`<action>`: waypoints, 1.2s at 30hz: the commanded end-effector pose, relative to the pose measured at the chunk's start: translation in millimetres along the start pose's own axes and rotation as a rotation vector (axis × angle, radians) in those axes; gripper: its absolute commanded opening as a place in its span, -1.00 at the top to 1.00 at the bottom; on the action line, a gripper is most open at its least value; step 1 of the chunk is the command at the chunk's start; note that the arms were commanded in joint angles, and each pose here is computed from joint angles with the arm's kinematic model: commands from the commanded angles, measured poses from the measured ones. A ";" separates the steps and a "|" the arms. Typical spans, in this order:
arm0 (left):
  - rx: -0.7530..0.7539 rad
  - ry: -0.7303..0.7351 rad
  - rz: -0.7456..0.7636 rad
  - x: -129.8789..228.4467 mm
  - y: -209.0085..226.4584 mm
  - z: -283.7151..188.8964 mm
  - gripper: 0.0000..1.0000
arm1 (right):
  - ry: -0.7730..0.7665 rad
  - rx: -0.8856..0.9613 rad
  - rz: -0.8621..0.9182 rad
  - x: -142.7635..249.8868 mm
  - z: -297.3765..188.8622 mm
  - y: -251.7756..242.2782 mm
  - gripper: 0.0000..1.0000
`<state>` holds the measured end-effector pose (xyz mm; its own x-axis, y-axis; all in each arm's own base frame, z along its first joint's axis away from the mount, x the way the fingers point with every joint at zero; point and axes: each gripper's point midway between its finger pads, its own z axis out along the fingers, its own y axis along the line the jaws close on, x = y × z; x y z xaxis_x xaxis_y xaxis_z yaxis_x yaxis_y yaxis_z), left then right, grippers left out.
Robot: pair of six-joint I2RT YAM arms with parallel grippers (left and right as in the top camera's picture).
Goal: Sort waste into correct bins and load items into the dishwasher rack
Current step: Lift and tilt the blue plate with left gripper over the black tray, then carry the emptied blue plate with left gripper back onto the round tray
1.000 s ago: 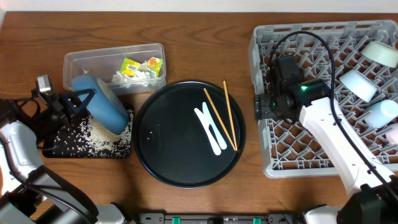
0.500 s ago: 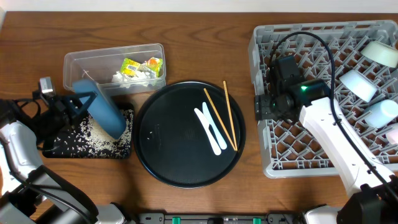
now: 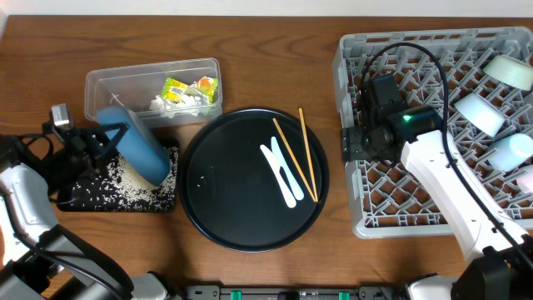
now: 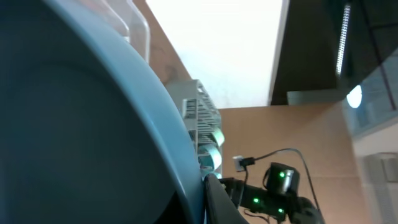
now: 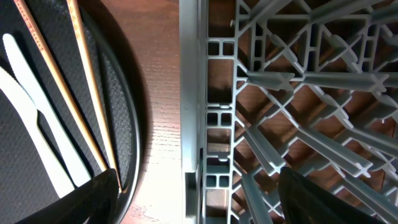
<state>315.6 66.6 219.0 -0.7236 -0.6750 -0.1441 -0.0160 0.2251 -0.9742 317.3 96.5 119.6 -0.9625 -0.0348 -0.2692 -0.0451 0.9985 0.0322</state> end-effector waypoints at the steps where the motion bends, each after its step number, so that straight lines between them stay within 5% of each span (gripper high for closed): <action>1: 0.122 -0.018 0.034 -4.1 -27.4 -4.8 0.88 | 0.001 0.014 0.011 0.8 0.9 -2.0 -0.57; 10: 0.084 0.043 0.105 15.5 -41.4 9.8 0.88 | -0.003 0.013 0.011 -0.3 0.9 -1.7 -0.57; 17: -0.067 0.199 0.319 64.5 -58.5 45.3 0.88 | -0.003 0.013 0.011 -0.2 0.9 -1.7 -0.57; 25: -0.409 0.448 0.470 129.3 -22.6 89.7 0.88 | -0.006 0.012 0.012 -1.1 0.9 -1.5 -0.57; 36: -0.547 0.719 0.625 206.1 19.6 164.2 0.88 | -0.005 0.012 0.012 -0.8 0.9 -1.5 -0.58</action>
<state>272.4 -173.7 152.0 -0.9424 0.1748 -0.2853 0.3155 0.7481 -0.5838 318.2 96.7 119.8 -0.9615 -0.0345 -0.2728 -0.0451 0.9984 0.0328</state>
